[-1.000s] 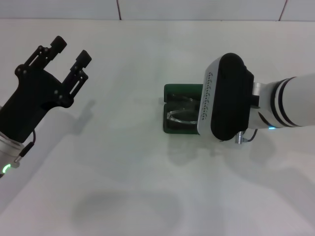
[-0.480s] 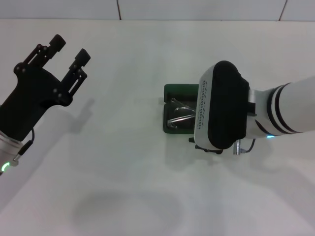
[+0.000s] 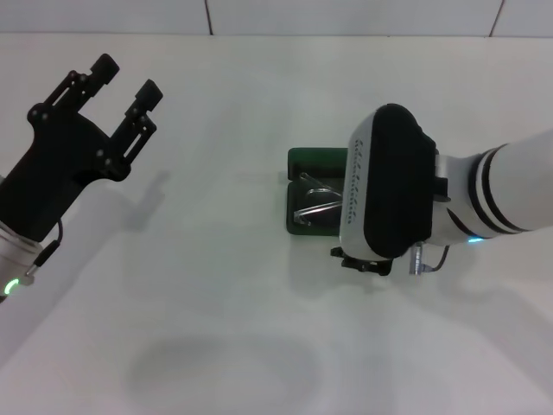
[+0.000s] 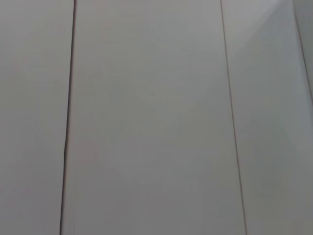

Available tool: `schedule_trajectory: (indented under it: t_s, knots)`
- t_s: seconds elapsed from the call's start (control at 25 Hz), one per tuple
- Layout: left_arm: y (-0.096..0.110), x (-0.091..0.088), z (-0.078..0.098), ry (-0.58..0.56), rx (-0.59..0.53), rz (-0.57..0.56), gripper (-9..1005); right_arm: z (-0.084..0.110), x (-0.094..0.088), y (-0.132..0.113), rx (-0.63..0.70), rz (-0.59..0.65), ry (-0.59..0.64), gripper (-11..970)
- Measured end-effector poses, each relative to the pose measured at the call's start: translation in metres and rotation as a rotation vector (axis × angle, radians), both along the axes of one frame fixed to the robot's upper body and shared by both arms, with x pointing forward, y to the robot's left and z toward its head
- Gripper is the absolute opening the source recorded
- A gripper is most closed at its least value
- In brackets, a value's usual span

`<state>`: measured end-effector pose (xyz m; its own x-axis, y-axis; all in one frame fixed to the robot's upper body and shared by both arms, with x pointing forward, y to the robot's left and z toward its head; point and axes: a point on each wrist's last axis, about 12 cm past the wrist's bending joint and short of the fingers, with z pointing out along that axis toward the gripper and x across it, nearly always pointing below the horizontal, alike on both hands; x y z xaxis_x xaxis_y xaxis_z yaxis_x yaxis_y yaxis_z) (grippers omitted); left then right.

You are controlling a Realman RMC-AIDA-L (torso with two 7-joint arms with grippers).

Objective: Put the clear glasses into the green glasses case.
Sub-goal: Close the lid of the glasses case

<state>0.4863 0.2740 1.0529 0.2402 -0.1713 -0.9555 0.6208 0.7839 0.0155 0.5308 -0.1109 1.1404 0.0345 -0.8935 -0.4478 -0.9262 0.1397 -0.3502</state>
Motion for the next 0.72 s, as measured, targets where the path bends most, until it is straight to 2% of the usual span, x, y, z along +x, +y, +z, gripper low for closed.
schedule_trajectory:
  t_s: [0.12,0.48,0.72]
  knots:
    - [0.001,0.0,0.0,0.0,0.002,0.001,587,0.008,-0.004,0.0,0.006,0.01,-0.004,413]
    - [0.002,0.001,0.001,-0.001,0.001,0.003,587,0.025,0.009,-0.014,-0.001,-0.053,-0.028,420]
    - [0.002,0.001,0.001,-0.001,-0.001,0.003,587,0.024,0.015,-0.021,-0.011,-0.086,-0.021,425]
